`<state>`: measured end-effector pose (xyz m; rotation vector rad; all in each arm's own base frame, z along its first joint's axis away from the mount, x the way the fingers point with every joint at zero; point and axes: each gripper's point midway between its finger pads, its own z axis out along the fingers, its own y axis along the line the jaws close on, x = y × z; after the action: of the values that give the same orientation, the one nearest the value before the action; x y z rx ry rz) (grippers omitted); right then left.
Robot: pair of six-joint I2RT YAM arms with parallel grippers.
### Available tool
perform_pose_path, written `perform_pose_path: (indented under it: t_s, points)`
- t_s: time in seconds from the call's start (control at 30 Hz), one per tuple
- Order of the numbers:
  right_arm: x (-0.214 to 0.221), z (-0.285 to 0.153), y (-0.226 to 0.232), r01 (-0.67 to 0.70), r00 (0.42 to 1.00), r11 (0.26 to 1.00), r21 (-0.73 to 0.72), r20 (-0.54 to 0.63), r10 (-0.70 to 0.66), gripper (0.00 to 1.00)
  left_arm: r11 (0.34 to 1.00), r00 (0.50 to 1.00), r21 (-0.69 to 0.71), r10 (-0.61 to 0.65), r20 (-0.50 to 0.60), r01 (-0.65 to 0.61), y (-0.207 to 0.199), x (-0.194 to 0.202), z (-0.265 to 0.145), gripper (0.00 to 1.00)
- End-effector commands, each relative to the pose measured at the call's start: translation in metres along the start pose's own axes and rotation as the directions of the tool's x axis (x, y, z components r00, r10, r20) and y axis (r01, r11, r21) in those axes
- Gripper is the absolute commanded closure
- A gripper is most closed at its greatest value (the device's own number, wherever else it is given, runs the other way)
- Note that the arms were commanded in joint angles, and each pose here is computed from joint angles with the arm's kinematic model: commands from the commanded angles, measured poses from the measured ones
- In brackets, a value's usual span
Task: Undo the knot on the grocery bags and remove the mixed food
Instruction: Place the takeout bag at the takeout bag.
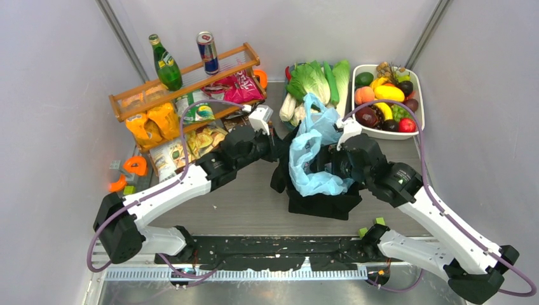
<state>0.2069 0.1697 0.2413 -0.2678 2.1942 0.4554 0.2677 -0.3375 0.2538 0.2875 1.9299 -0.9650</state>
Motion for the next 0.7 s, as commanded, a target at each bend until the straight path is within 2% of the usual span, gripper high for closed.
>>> perform_pose_path:
  t_s: [0.0, 0.17, 0.2, 0.3, 0.43, 0.47, 0.5, 0.53, 0.6, 0.67]
  points:
    - [0.003, -0.009, -0.010, 0.037, 0.999, 0.999, 0.040, -0.009, -0.037, 0.04, 0.999, 0.992, 0.022, 0.045, 0.115, -0.048, -0.011, -0.037, -0.009, 1.00]
    - [0.030, 0.021, -0.029, 0.025, 0.998, 0.989, 0.145, -0.053, -0.018, 0.00, 0.994, 0.983, 0.078, 0.059, 0.175, -0.074, -0.025, -0.052, -0.023, 1.00]
    - [0.043, 0.030, -0.037, 0.029, 0.997, 0.985, 0.172, -0.073, -0.016, 0.03, 0.994, 0.982, 0.078, 0.064, 0.176, -0.079, -0.025, -0.053, -0.024, 1.00]
    - [0.054, 0.053, -0.047, -0.011, 0.999, 0.974, 0.228, -0.031, 0.018, 0.07, 0.990, 0.987, 0.111, 0.069, 0.147, -0.085, -0.032, -0.049, -0.024, 1.00]
    - [0.070, 0.075, -0.065, -0.025, 1.000, 0.948, 0.317, -0.010, 0.030, 0.01, 0.979, 0.989, 0.180, 0.069, 0.133, -0.092, -0.042, -0.044, -0.026, 0.99]
    - [0.072, 0.080, -0.066, -0.028, 0.999, 0.947, 0.320, -0.006, 0.031, 0.01, 0.976, 0.989, 0.196, 0.070, 0.132, -0.095, -0.045, -0.044, -0.029, 0.91]
    - [0.073, 0.081, -0.066, -0.027, 1.000, 0.948, 0.317, -0.007, 0.030, 0.01, 0.971, 0.988, 0.217, 0.074, 0.137, -0.103, -0.048, -0.045, -0.033, 0.78]
    - [0.072, 0.084, -0.064, -0.025, 1.000, 0.949, 0.313, -0.004, 0.028, 0.01, 0.964, 0.986, 0.239, 0.080, 0.145, -0.113, -0.052, -0.046, -0.037, 0.59]
    - [0.071, 0.086, -0.064, -0.020, 1.000, 0.950, 0.312, -0.005, 0.023, 0.01, 0.946, 0.980, 0.290, 0.095, 0.174, -0.144, -0.061, -0.049, -0.049, 0.30]
    - [0.069, 0.086, -0.063, -0.016, 1.000, 0.950, 0.311, -0.001, 0.017, 0.01, 0.931, 0.974, 0.326, 0.099, 0.202, -0.163, -0.068, -0.051, -0.063, 0.13]
